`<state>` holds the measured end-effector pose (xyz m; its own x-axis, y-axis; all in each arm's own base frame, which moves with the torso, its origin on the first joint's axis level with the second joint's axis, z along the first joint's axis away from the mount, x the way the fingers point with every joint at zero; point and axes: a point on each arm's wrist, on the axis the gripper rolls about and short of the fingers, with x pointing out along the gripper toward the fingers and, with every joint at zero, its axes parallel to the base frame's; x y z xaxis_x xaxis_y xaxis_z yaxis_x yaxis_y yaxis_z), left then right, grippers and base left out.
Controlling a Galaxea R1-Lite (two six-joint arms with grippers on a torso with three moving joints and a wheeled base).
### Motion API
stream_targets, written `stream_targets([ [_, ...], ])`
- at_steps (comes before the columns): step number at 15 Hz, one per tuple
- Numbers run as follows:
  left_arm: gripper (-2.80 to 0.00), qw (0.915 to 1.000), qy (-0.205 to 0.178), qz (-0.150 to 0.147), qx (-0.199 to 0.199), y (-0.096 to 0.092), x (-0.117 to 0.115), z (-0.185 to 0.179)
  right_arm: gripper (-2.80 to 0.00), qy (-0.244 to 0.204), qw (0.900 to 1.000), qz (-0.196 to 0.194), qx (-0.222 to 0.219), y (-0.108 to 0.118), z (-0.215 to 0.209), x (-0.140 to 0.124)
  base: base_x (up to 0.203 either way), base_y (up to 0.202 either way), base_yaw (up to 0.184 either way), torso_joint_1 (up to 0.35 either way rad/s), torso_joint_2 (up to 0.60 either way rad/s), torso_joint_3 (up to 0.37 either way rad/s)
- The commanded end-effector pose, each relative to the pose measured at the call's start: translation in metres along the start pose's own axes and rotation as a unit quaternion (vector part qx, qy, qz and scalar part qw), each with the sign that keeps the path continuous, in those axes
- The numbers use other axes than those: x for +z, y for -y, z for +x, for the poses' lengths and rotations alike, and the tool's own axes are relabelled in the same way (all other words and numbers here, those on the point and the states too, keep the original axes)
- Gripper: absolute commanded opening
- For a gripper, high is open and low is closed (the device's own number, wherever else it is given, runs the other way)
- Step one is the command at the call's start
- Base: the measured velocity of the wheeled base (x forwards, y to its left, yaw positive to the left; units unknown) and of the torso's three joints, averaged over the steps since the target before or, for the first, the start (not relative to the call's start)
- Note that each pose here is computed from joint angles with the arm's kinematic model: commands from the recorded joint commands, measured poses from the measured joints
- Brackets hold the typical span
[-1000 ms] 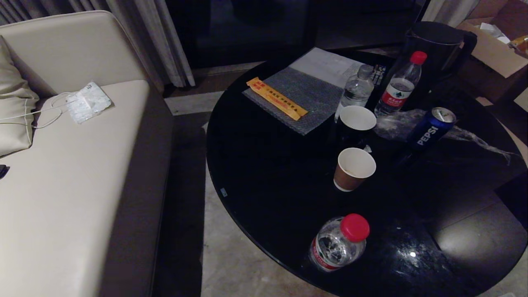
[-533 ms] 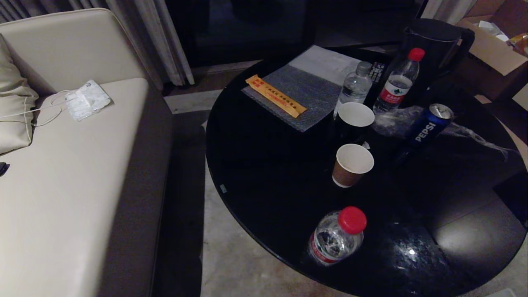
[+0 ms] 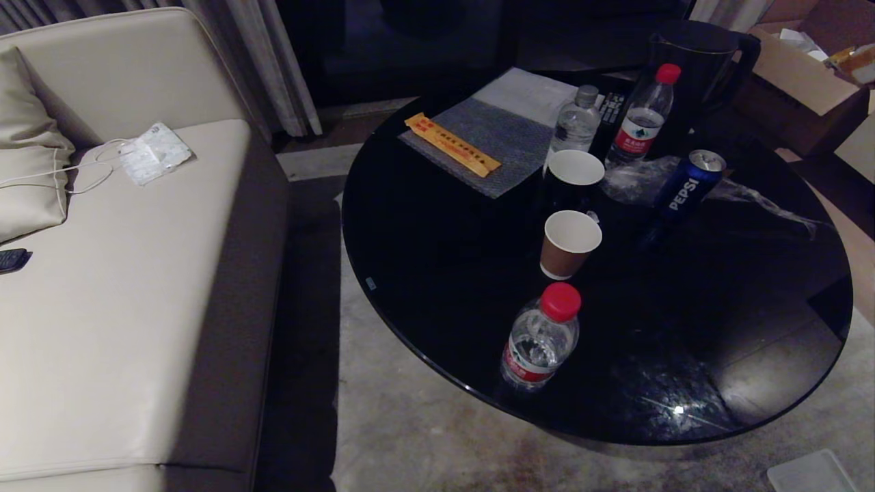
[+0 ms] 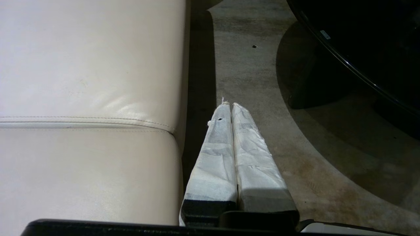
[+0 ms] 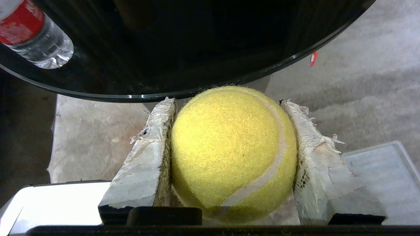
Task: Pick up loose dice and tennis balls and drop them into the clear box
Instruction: Put the ball in the box
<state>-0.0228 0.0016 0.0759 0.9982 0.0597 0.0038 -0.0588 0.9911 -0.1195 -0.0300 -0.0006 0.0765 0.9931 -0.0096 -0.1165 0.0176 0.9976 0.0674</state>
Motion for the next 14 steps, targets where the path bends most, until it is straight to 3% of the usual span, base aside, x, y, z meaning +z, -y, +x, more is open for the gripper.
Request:
stream_targets([
  [1, -2.8, 1.0, -0.002, 0.001, 0.001, -0.0001, -0.0005, 0.0002, -2.8, -0.001, 1.0, 0.0, 0.0, 0.0, 0.0001, -0.0001, 0.0, 0.0, 0.0, 0.0, 0.0, 0.0],
  [5, -2.8, 1.0, -0.002, 0.0, 0.002, -0.0001, -0.0005, 0.0002, -2.8, -0.001, 1.0, 0.0, 0.0, 0.0, 0.0001, -0.0001, 0.0, 0.0, 0.0, 0.0, 0.0, 0.038],
  [14, -2.8, 1.0, -0.001, 0.0, 0.001, -0.0001, -0.0003, 0.0002, -2.8, -0.001, 1.0, 0.0, -0.001, 0.0, 0.0001, 0.0001, 0.0, 0.0, 0.0, 0.002, 0.0, 0.196],
])
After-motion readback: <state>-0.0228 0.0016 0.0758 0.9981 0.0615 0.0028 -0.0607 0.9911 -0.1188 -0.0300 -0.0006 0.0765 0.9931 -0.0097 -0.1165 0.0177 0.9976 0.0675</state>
